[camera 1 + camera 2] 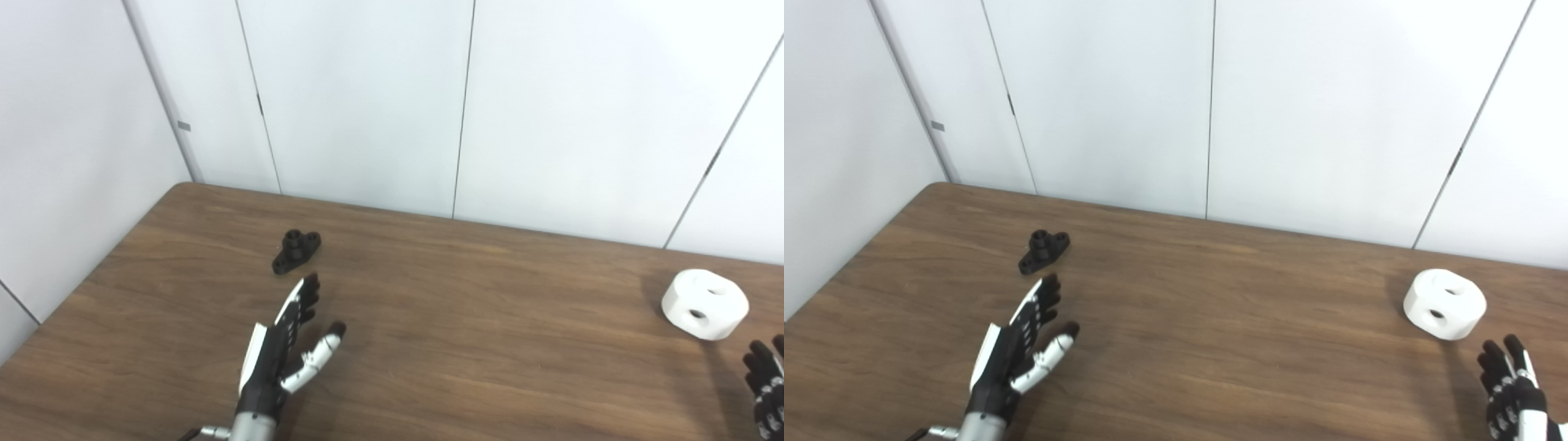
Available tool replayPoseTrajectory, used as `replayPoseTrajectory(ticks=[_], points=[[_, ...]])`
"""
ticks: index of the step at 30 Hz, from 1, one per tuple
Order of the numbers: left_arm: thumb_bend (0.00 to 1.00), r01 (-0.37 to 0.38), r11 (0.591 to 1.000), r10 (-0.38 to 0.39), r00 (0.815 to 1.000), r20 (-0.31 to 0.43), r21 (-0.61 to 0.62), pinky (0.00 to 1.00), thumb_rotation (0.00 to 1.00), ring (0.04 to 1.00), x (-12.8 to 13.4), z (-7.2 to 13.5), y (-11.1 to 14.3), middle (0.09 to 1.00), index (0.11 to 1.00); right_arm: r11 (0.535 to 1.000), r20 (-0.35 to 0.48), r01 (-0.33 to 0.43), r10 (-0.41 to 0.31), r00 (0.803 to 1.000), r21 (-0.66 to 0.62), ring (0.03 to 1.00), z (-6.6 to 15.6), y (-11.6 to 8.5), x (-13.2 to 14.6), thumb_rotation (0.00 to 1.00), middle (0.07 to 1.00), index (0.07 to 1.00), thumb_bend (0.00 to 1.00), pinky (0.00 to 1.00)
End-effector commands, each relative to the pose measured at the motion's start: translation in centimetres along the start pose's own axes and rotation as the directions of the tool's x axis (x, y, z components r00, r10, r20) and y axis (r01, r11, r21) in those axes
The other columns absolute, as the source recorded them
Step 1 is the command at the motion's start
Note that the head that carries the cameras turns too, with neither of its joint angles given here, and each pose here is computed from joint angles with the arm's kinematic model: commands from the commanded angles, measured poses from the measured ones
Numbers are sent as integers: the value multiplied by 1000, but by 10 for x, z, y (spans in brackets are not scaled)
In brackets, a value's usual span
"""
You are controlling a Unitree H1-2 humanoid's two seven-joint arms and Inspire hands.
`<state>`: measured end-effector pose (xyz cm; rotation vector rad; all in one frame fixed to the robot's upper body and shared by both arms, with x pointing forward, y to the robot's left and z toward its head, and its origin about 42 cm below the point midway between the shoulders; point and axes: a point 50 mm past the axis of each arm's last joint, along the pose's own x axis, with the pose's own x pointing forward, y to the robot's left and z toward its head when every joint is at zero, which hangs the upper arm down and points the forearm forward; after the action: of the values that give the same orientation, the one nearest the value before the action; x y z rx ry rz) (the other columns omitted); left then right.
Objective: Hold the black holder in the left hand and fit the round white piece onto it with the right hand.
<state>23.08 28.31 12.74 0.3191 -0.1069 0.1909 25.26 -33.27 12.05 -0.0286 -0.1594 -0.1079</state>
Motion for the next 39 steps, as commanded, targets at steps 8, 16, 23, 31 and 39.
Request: replayPoseTrajectory(ticks=[8, 16, 23, 31, 39], points=[[809, -142, 959, 111, 985, 135, 245, 897, 298, 934, 44, 47, 52, 941, 909, 1000, -36, 9, -8, 999, 3, 946, -13, 0, -13, 1000, 938, 958, 544, 1000], [814, -182, 878, 122, 980, 159, 443, 950, 402, 975, 66, 57, 68, 951, 913, 1000, -37, -7, 7, 999, 2, 952, -14, -2, -12, 1000, 946, 961, 581, 1000], [860, -203, 808, 152, 979, 137, 553, 893, 449, 952, 93, 50, 74, 927, 897, 1000, -59, -27, 27, 998, -5, 976, -16, -7, -11, 1000, 978, 988, 617, 1000], [865, -201, 737, 160, 980, 121, 646, 955, 452, 961, 122, 34, 78, 923, 890, 1000, -71, -22, 21, 997, -13, 970, -14, -9, -14, 1000, 968, 983, 612, 1000], [882, -162, 639, 161, 984, 74, 752, 996, 511, 964, 150, 21, 77, 918, 851, 1000, -79, -14, 13, 997, -7, 965, -12, -7, -16, 1000, 961, 973, 614, 1000]])
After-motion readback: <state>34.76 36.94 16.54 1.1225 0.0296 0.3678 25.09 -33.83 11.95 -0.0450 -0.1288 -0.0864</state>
